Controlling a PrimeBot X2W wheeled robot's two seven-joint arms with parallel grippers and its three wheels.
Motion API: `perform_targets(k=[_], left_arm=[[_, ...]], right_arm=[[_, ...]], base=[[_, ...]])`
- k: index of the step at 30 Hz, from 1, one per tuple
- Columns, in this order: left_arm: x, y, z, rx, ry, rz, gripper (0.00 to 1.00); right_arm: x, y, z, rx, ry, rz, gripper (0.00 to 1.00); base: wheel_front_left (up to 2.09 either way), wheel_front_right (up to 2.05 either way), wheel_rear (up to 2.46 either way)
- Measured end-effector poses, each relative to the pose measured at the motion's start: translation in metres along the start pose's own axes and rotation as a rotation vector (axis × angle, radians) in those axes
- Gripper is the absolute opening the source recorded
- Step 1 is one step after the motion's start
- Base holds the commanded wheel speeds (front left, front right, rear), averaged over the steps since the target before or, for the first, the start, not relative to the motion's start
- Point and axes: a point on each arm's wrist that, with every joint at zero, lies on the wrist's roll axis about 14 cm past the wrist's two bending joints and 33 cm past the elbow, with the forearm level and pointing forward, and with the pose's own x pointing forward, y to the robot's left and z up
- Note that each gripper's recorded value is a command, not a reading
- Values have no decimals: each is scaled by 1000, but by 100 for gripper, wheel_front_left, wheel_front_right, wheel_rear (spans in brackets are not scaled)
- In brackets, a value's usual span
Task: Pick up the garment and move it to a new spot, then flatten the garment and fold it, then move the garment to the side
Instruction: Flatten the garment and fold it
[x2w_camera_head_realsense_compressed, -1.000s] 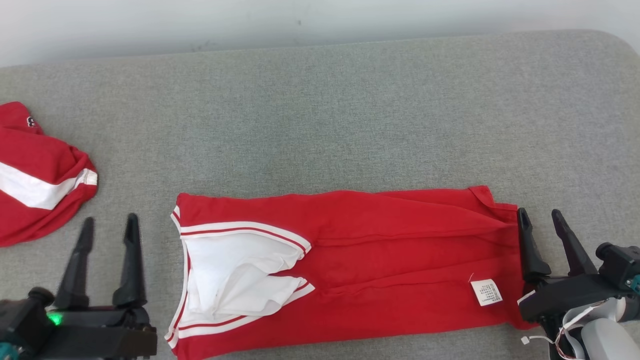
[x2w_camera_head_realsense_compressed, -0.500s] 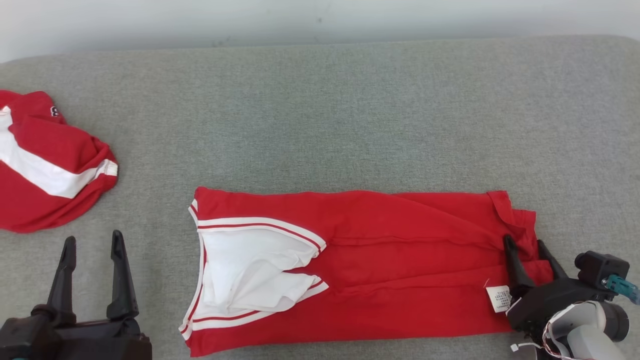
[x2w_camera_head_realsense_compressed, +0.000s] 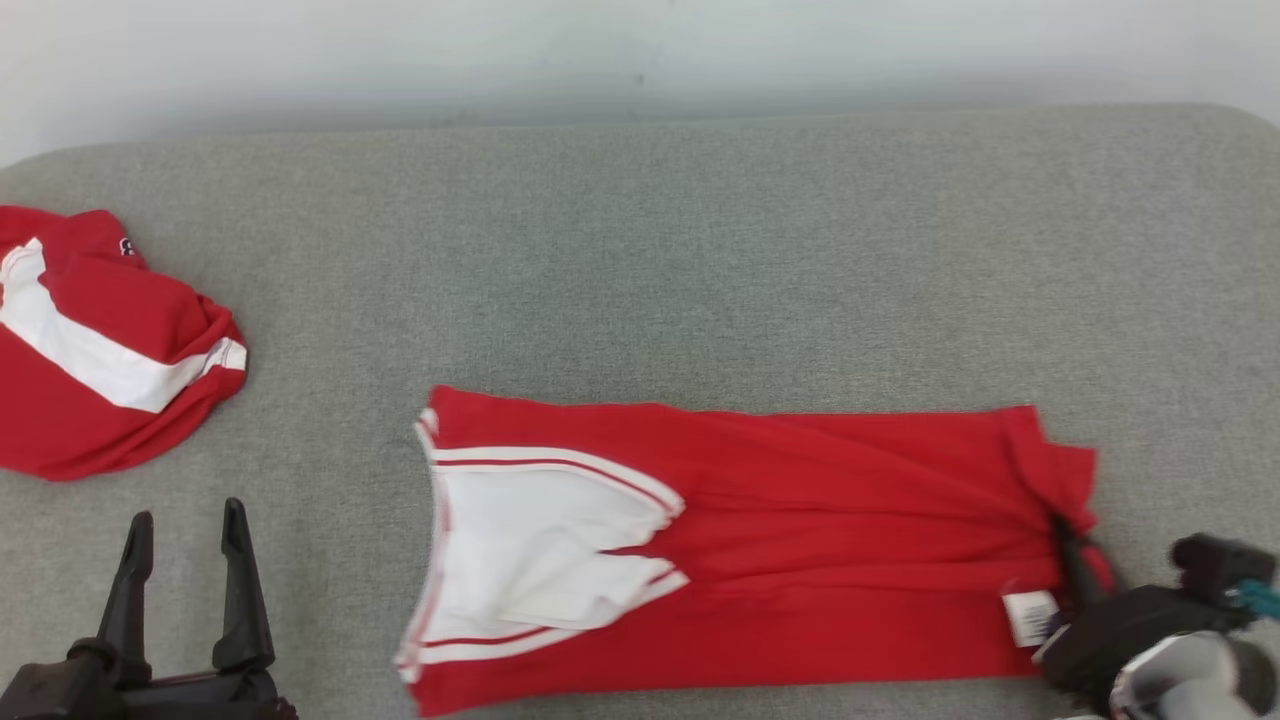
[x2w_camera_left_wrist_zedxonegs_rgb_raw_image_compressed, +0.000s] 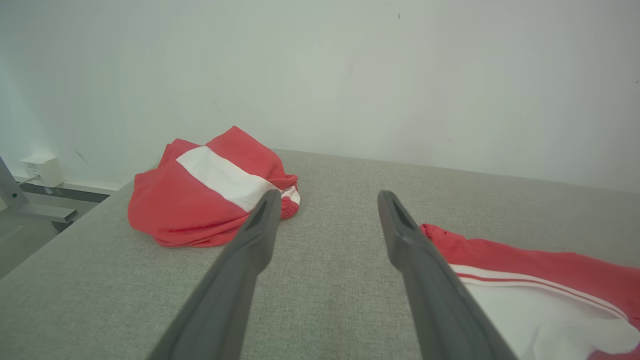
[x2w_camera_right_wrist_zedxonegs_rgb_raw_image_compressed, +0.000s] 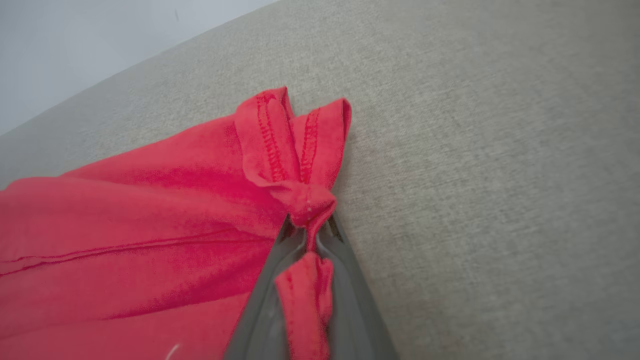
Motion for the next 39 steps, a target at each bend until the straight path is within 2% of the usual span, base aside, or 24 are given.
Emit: perform_targets(k=[10,16,19,24,27,28,31,39], left_arm=[[-3,-3,0,2,2,-14,100],[-10,0,1,4,5,-7,100],[-12,-1,3,3,2,-9,100],[-16,-2,2,-2,6,-12,100],[-18,-1,2,-5,6,-10,100],[-19,0,2,-5,7,-8,100],[-22,1,2,-5,10,-2,100],[-28,9,-2,-4,26,21,100]], right_arm=[[-19,-80,63,-124,-84,-152,0],[-23,-75,84,-142,-132,-135,0],[-21,-52,87,-139,-150,-77,0],[-15,7,88,-111,-179,66,0],[-14,50,82,-98,-169,170,0],[-14,79,76,-97,-156,242,0],[-15,120,68,-87,-140,339,0],[-20,197,45,-63,-82,519,0]], base=[[0,0,0],[0,0,0],[0,0,0],[0,0,0],[0,0,0],[0,0,0],[0,0,0],[0,0,0]])
